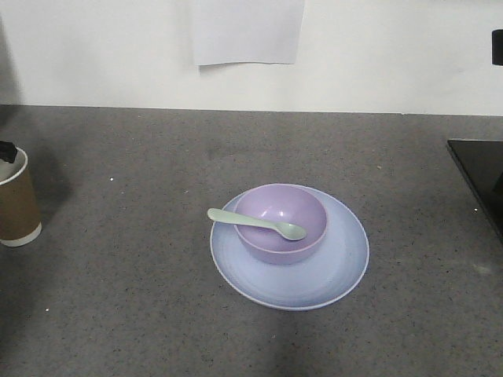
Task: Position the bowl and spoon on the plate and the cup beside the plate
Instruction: 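Lower the left gripper onto the paper cup rim and close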
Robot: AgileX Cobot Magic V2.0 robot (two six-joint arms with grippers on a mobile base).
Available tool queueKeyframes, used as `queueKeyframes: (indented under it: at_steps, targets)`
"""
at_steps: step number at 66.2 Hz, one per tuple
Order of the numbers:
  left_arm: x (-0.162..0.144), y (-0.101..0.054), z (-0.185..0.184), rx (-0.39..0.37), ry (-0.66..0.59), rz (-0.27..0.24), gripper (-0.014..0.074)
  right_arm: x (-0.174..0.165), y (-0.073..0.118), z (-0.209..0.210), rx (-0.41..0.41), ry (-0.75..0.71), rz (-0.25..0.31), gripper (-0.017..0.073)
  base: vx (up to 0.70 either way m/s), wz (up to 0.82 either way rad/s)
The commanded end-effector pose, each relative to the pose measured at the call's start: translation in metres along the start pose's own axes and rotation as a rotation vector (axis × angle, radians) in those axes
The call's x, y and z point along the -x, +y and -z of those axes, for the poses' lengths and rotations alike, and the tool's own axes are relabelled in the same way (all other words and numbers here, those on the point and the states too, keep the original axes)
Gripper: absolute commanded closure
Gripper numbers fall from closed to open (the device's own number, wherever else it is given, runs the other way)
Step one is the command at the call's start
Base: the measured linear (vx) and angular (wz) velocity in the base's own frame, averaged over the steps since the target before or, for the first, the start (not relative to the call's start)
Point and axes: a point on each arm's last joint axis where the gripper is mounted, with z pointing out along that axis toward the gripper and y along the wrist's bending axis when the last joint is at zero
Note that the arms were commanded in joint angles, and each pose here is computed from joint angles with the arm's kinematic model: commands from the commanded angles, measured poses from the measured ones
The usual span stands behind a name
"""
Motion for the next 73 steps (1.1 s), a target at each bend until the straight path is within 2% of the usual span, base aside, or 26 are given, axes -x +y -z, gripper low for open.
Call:
queueKeyframes:
  at_steps: [1, 10, 19, 31, 46, 57, 67, 73]
  targets:
    - [0.007, -0.004, 0.027, -0.024, -0.131, 0.0, 0.0603, 0.012, -0.004, 0.01, -0.017, -0.107, 0.011, 0.057, 0.0, 0.0]
    - [0.012, -0.029, 0.035, -0.124, -0.172, -0.095, 0.0602, 0.012, -0.004, 0.01, -0.017, -0.107, 0.011, 0.057, 0.0, 0.0]
    - [0.018, -0.067, 0.053, -0.221, -0.224, -0.176, 0.0601, 0.011, -0.004, 0.01, -0.017, -0.096, 0.01, 0.057, 0.0, 0.0]
    - [0.015, -0.115, 0.067, -0.278, -0.255, -0.301, 0.0601, 0.01, -0.003, 0.01, -0.016, -0.089, 0.009, 0.057, 0.0, 0.0]
    - [0.006, -0.16, 0.064, -0.331, -0.229, -0.411, 0.0601, 0.01, -0.004, 0.011, -0.016, -0.086, 0.008, 0.057, 0.0, 0.0]
    - [0.0, -0.182, 0.067, -0.373, -0.23, -0.455, 0.0601, 0.01, -0.003, 0.011, -0.015, -0.087, 0.007, 0.057, 0.0, 0.0]
    - [-0.002, -0.19, 0.07, -0.45, -0.228, -0.426, 0.0601, 0.01, -0.002, 0.011, 0.0, -0.087, -0.006, 0.057, 0.0, 0.0]
    - [-0.003, -0.19, 0.07, -0.455, -0.226, -0.425, 0.0601, 0.01, -0.002, 0.011, 0.003, -0.087, -0.009, 0.057, 0.0, 0.0]
